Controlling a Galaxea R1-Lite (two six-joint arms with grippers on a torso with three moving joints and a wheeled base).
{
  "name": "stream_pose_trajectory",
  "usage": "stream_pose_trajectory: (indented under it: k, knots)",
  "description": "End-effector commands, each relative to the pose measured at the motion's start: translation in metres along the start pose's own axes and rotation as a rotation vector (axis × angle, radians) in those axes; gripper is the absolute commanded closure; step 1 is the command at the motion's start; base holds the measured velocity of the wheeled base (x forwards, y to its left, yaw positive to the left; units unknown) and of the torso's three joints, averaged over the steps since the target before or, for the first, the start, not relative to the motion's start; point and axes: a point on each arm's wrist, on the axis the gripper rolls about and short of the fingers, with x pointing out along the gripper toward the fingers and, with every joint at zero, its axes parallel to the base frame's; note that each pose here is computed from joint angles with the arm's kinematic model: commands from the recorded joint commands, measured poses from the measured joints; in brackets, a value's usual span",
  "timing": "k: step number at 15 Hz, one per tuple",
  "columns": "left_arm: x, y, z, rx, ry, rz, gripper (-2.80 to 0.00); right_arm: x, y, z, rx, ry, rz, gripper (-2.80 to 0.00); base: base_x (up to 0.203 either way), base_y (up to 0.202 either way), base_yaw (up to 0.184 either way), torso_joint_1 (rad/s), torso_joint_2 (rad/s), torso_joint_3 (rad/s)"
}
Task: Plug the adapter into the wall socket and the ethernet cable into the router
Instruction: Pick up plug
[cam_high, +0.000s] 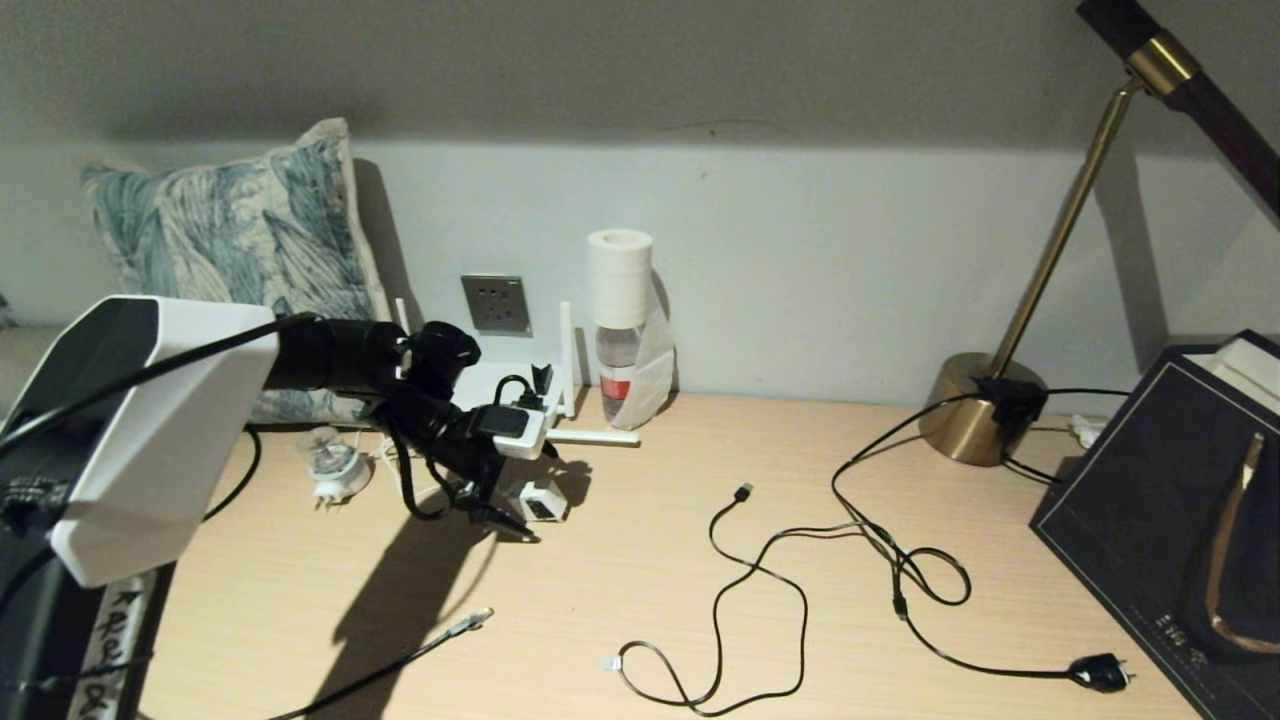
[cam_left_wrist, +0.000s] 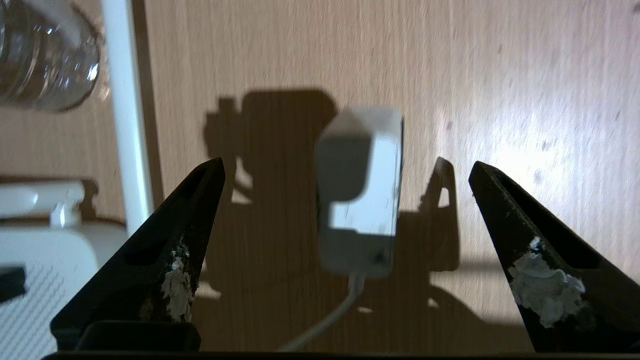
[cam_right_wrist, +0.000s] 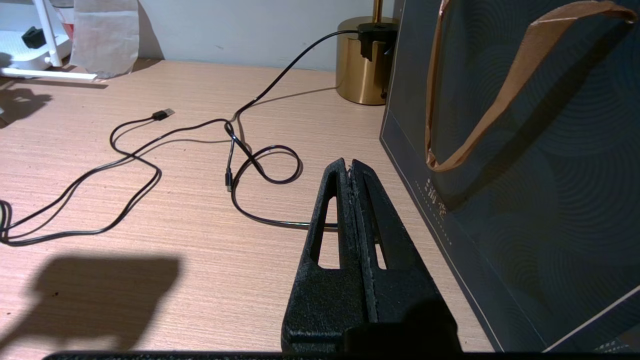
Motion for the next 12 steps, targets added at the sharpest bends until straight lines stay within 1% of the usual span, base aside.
stream_pose_trajectory:
  k: [1, 3, 11, 12]
  knots:
    - [0.0076, -0.0010, 0.0111, -0.009, 0.005, -0.019, -2.80, 0.0015, 0.0000, -0.0073, -0.001, 0.025, 0.000, 0.00, 0.000, 0.000, 0.000, 0.000, 0.00, 0.000]
    - [0.0106, -0.0008, 0.0148, -0.027, 0.050, -0.018, -2.80, 0.0015, 0.0000, -0.0073, -0.001, 0.025, 0.000, 0.00, 0.000, 0.000, 0.000, 0.000, 0.00, 0.000]
    - [0.0127, -0.0014, 0.0111, -0.040, 0.082, -0.022, -2.80, 0.0015, 0.0000, -0.0073, -0.001, 0.025, 0.000, 0.00, 0.000, 0.000, 0.000, 0.000, 0.00, 0.000]
    - [0.0125, -0.0011, 0.0112, -0.039, 0.082, -0.020, 0.00, 0.0015, 0.0000, -0.0073, -0.001, 0.025, 0.000, 0.00, 0.000, 0.000, 0.000, 0.000, 0.00, 0.000]
